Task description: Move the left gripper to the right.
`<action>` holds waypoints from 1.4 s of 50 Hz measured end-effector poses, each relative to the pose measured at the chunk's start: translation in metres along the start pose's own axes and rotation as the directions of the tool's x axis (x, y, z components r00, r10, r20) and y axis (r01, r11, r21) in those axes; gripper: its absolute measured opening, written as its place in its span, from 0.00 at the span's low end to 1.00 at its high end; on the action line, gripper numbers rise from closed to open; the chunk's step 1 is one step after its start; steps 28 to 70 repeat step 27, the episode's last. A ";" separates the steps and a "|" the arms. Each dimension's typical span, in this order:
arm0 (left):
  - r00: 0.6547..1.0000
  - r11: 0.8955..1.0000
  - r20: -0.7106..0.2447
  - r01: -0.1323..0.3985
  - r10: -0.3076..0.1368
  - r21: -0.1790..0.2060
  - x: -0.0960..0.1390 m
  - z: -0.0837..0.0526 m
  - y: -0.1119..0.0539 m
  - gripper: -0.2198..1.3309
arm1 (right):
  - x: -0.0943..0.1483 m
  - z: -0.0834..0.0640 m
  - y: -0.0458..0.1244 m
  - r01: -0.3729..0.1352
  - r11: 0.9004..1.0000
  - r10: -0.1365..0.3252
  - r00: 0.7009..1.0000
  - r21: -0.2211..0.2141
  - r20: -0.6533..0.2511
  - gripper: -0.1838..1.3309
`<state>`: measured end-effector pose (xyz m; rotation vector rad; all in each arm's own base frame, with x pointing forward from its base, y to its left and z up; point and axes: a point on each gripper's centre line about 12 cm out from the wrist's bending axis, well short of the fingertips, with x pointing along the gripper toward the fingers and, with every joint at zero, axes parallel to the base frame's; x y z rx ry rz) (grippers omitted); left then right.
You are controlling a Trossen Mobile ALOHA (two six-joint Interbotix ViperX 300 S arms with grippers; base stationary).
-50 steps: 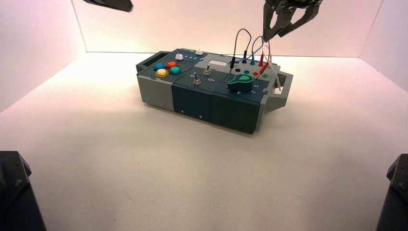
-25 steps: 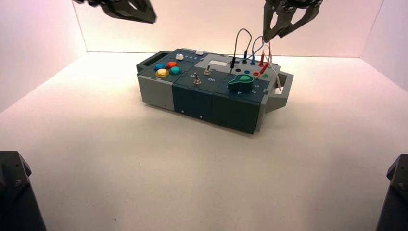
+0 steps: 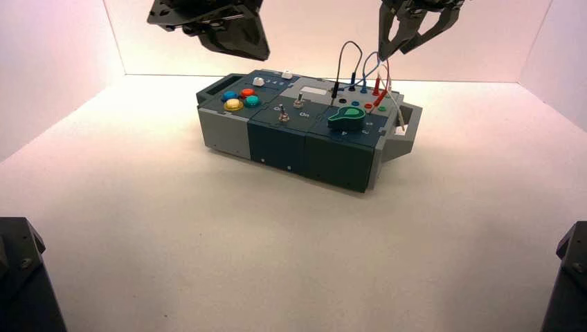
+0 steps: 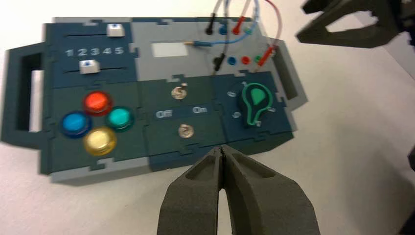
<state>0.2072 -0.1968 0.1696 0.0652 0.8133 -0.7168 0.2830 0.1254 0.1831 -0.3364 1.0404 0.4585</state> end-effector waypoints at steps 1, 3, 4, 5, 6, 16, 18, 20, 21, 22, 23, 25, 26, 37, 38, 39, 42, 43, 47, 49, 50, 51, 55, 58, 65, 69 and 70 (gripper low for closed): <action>1.000 1.000 0.000 0.001 -0.001 -0.002 0.000 0.000 0.000 0.04 | 0.000 0.000 0.000 0.001 1.000 -0.001 1.000 0.001 0.000 0.88; 1.000 1.000 0.002 0.000 0.000 -0.002 0.000 0.000 0.000 0.04 | 0.000 0.001 0.000 0.001 1.000 -0.001 1.000 -0.001 0.001 0.88; 1.000 1.000 0.003 0.001 -0.001 -0.006 -0.001 0.001 0.000 0.04 | 0.000 0.000 0.000 0.000 1.000 0.000 1.000 0.000 -0.002 0.88; 1.000 1.000 0.003 0.001 -0.001 -0.010 -0.001 0.001 0.000 0.04 | 0.000 0.001 0.000 0.000 1.000 0.000 1.000 0.000 0.002 0.88; 1.000 1.000 0.007 0.003 -0.003 -0.012 -0.002 0.001 -0.001 0.04 | 0.000 0.001 0.000 0.001 1.000 -0.001 1.000 -0.001 0.001 0.88; 0.998 1.000 0.056 0.022 -0.022 -0.008 -0.017 0.008 -0.006 0.04 | 0.000 0.000 0.000 0.000 1.000 0.000 1.000 0.000 0.000 0.88; 0.998 1.000 0.059 0.023 -0.022 -0.008 -0.018 0.007 -0.006 0.04 | 0.000 0.000 0.000 -0.001 1.000 0.001 1.000 -0.001 -0.001 0.88; 0.998 1.000 0.058 0.024 -0.023 -0.007 -0.019 0.006 -0.006 0.04 | 0.000 0.000 0.000 0.001 1.000 -0.001 1.000 -0.001 0.000 0.88; 0.998 1.000 0.059 0.024 -0.024 -0.009 -0.020 0.006 -0.006 0.04 | 0.000 0.000 0.000 0.001 1.000 -0.001 1.000 0.000 0.000 0.88; 0.998 1.000 0.059 0.024 -0.024 -0.009 -0.020 0.005 -0.006 0.04 | 0.000 0.000 0.000 0.001 1.000 -0.001 1.000 0.000 0.000 0.88; 0.998 1.000 0.061 0.024 -0.024 -0.007 -0.021 0.005 -0.006 0.04 | 0.000 0.000 0.000 0.000 1.000 0.000 1.000 0.000 0.000 0.88; 0.998 1.000 0.059 0.024 -0.024 -0.009 -0.021 0.004 -0.006 0.04 | 0.000 0.000 0.000 0.000 1.000 0.000 1.000 0.000 0.000 0.88; 0.998 1.000 0.061 0.024 -0.024 -0.007 -0.021 0.004 -0.006 0.04 | 0.000 0.000 0.000 0.000 1.000 0.000 1.000 0.000 0.000 0.88; 0.998 1.000 0.061 0.025 -0.024 -0.009 -0.022 0.003 -0.006 0.04 | 0.000 0.000 0.000 0.000 1.000 0.000 1.000 0.000 0.000 0.88; 0.998 1.000 0.061 0.025 -0.024 -0.009 -0.022 0.003 -0.006 0.04 | 0.000 0.000 0.000 0.000 1.000 0.000 1.000 0.000 0.000 0.88; 0.998 1.000 0.061 0.025 -0.024 -0.009 -0.022 0.003 -0.006 0.04 | 0.000 0.000 0.000 0.000 1.000 0.000 1.000 0.000 0.000 0.88; 0.998 1.000 0.061 0.025 -0.024 -0.009 -0.022 0.003 -0.006 0.04 | 0.000 0.000 0.000 0.000 1.000 0.000 1.000 0.000 0.000 0.88; 0.998 1.000 0.061 0.025 -0.024 -0.009 -0.022 0.003 -0.006 0.04 | 0.000 0.000 0.000 0.000 1.000 0.000 1.000 0.000 0.000 0.88; 0.998 1.000 0.061 0.025 -0.024 -0.009 -0.022 0.003 -0.006 0.04 | 0.000 0.000 0.000 0.000 1.000 0.000 1.000 0.000 0.000 0.88; 0.998 1.000 0.061 0.025 -0.024 -0.009 -0.022 0.003 -0.006 0.04 | 0.000 0.000 0.000 0.000 1.000 0.000 1.000 0.000 0.000 0.88; 0.998 1.000 0.061 0.025 -0.024 -0.009 -0.022 0.003 -0.006 0.04 | 0.000 0.000 0.000 0.000 1.000 0.000 1.000 0.000 0.000 0.88; 0.998 1.000 0.061 0.025 -0.024 -0.009 -0.022 0.003 -0.006 0.04 | 0.000 0.000 0.000 0.000 1.000 0.000 1.000 0.000 0.000 0.88; 0.998 1.000 0.061 0.025 -0.024 -0.009 -0.022 0.003 -0.006 0.04 | 0.000 0.000 0.000 0.000 1.000 0.000 1.000 0.000 0.000 0.88; 0.998 1.000 0.061 0.025 -0.024 -0.009 -0.022 0.003 -0.006 0.04 | 0.000 0.000 0.000 0.000 1.000 0.000 1.000 0.000 0.000 0.88; 0.998 1.000 0.061 0.025 -0.024 -0.009 -0.022 0.003 -0.006 0.04 | 0.000 0.000 0.000 0.000 1.000 0.000 1.000 0.000 0.000 0.88; 0.998 1.000 0.061 0.025 -0.024 -0.009 -0.022 0.003 -0.006 0.04 | 0.000 0.000 0.000 0.000 1.000 0.000 1.000 0.000 0.000 0.88; 0.998 1.000 0.061 0.025 -0.024 -0.009 -0.022 0.003 -0.006 0.04 | 0.000 0.000 0.000 0.000 1.000 0.000 1.000 0.000 0.000 0.88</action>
